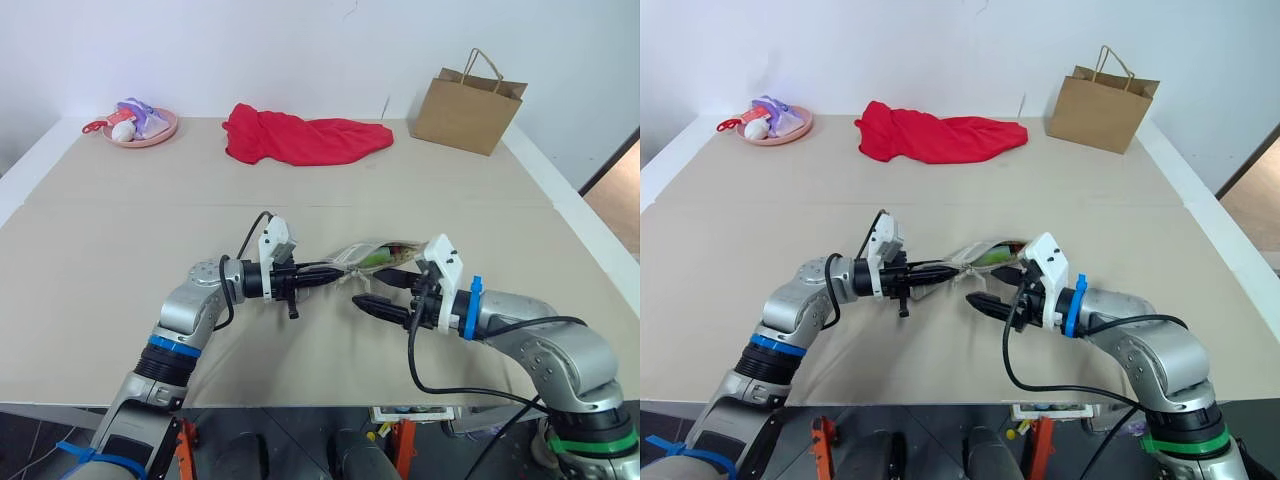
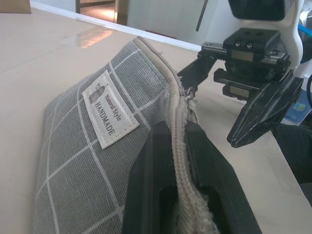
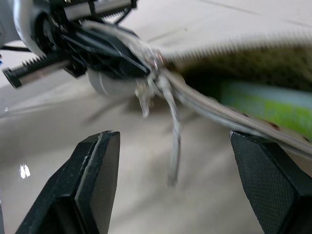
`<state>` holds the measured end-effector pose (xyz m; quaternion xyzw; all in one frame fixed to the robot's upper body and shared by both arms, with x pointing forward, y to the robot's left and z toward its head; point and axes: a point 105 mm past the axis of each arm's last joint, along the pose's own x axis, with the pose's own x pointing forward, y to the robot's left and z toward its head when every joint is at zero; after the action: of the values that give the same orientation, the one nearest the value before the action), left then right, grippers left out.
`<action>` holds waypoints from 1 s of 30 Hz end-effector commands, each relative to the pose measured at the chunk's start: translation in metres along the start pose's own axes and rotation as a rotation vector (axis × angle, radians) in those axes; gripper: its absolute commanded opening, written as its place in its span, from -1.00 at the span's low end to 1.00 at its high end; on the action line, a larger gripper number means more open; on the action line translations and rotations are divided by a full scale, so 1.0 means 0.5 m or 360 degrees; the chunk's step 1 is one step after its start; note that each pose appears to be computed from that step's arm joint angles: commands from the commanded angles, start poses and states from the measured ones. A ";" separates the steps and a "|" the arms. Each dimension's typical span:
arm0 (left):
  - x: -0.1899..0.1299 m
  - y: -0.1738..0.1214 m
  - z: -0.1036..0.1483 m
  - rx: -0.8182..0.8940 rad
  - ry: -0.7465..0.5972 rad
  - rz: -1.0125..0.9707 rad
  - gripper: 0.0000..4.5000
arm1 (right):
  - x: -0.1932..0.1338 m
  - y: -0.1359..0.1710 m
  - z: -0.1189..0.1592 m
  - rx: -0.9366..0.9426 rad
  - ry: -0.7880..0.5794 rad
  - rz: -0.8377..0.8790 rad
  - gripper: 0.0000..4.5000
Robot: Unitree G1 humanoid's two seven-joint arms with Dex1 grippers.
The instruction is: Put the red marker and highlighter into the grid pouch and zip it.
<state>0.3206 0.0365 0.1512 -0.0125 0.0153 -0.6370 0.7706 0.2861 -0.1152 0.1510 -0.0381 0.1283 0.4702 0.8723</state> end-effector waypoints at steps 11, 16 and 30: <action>0.001 -0.005 0.019 0.0074 -0.0030 -0.0011 -1.00 | -0.007 0.015 0.035 -0.0137 -0.0067 0.0141 -0.95; 0.000 -0.006 0.019 0.0077 -0.0030 -0.0009 -1.00 | -0.016 0.013 0.034 -0.0155 -0.0051 0.0147 -0.95; -0.007 -0.006 0.018 0.0077 -0.0023 -0.0007 -1.00 | -0.207 -0.195 0.019 -0.0306 0.0208 -0.0628 -0.95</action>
<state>0.3184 0.0350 0.1511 -0.0081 0.0143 -0.6399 0.7683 0.3138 -0.2346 0.1637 -0.1565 0.1546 0.3249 0.9198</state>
